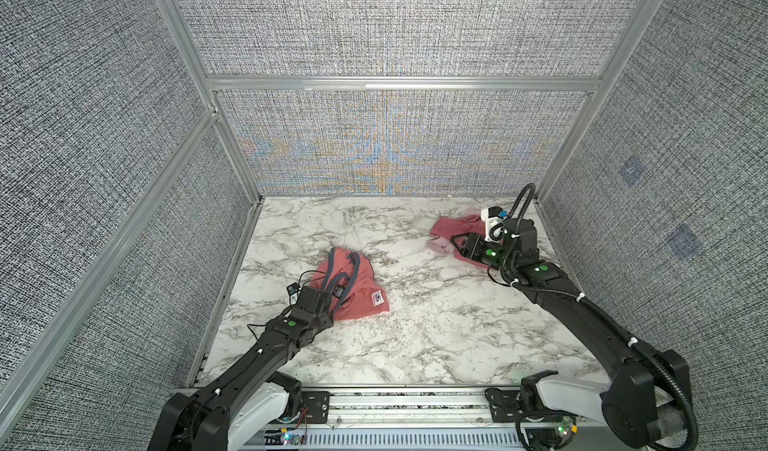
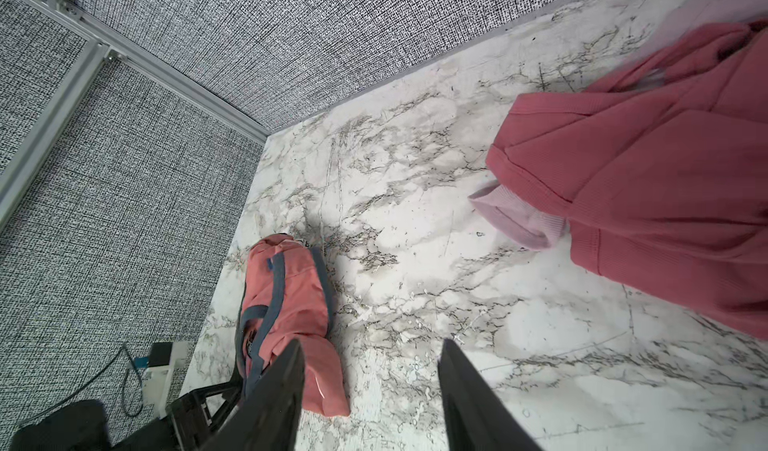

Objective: Pick out a specific cloth from the pile

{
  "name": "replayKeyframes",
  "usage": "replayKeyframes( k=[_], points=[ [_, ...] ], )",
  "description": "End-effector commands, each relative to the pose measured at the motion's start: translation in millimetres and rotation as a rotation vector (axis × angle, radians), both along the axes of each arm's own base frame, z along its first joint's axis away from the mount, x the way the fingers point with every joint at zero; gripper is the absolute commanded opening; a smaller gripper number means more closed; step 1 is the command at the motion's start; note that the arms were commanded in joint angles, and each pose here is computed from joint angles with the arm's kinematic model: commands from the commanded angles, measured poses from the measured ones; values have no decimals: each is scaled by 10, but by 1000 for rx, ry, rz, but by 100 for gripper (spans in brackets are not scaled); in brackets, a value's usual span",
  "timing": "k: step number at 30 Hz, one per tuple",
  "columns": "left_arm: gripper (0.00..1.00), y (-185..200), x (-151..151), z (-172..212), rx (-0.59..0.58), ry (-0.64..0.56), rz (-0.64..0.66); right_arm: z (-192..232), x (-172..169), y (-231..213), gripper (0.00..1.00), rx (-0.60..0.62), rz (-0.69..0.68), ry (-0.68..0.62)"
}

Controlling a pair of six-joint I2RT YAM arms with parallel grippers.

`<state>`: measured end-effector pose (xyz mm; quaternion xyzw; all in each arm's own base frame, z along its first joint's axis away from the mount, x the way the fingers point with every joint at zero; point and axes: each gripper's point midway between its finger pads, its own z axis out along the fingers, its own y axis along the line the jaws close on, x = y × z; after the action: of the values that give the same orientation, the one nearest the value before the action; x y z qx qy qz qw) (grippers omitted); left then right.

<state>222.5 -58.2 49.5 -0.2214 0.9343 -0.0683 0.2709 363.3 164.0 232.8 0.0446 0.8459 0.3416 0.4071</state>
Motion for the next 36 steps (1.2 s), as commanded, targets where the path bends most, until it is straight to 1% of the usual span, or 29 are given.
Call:
replayKeyframes(
  k=[1, 3, 5, 7, 9, 11, 13, 15, 18, 21, 26, 30, 32, 34, 36],
  points=[
    [44, 39, -42, 213, 7, -22, -3, 172, 60, 0, 54, -3, -20, -36],
    [44, -99, 71, 463, -47, -121, -74, 188, 75, -1, 54, -15, -26, -40],
    [45, -255, 184, 716, -129, -213, -109, 202, 82, 0, 54, -23, -29, -48],
    [44, -414, 284, 891, -184, -243, -151, 186, 85, -2, 54, -23, -34, -45],
    [43, -555, 344, 922, -160, -216, -212, 179, 74, 1, 54, -21, -33, -43],
    [43, -694, 374, 899, -96, -176, -262, 172, 57, 5, 54, -21, -31, -41],
    [43, -956, 409, 905, -54, -168, -350, 177, 33, 4, 54, -25, -29, -41],
    [42, -1218, 426, 841, -53, -151, -424, 163, 15, -8, 54, -29, -31, -38],
    [41, -1600, 371, 688, -60, -121, -530, 152, -18, -28, 54, -30, -37, -38],
    [42, -1829, 310, 532, -32, -80, -590, 180, -34, -38, 54, -28, -41, -44],
    [44, -2070, 292, 309, -5, -32, -631, 175, -50, -56, 54, -41, -42, -45],
    [47, -2047, 347, 113, 42, 15, -583, 159, -55, -71, 54, -55, -44, -44],
    [48, -2021, 415, 43, 87, 36, -546, 144, -58, -78, 54, -61, -45, -40],
    [47, -1964, 497, -60, 173, 73, -511, 130, -55, -83, 54, -62, -46, -35],
    [42, -1942, 550, -161, 237, 107, -503, 124, -56, -82, 54, -63, -46, -34]
  ],
)
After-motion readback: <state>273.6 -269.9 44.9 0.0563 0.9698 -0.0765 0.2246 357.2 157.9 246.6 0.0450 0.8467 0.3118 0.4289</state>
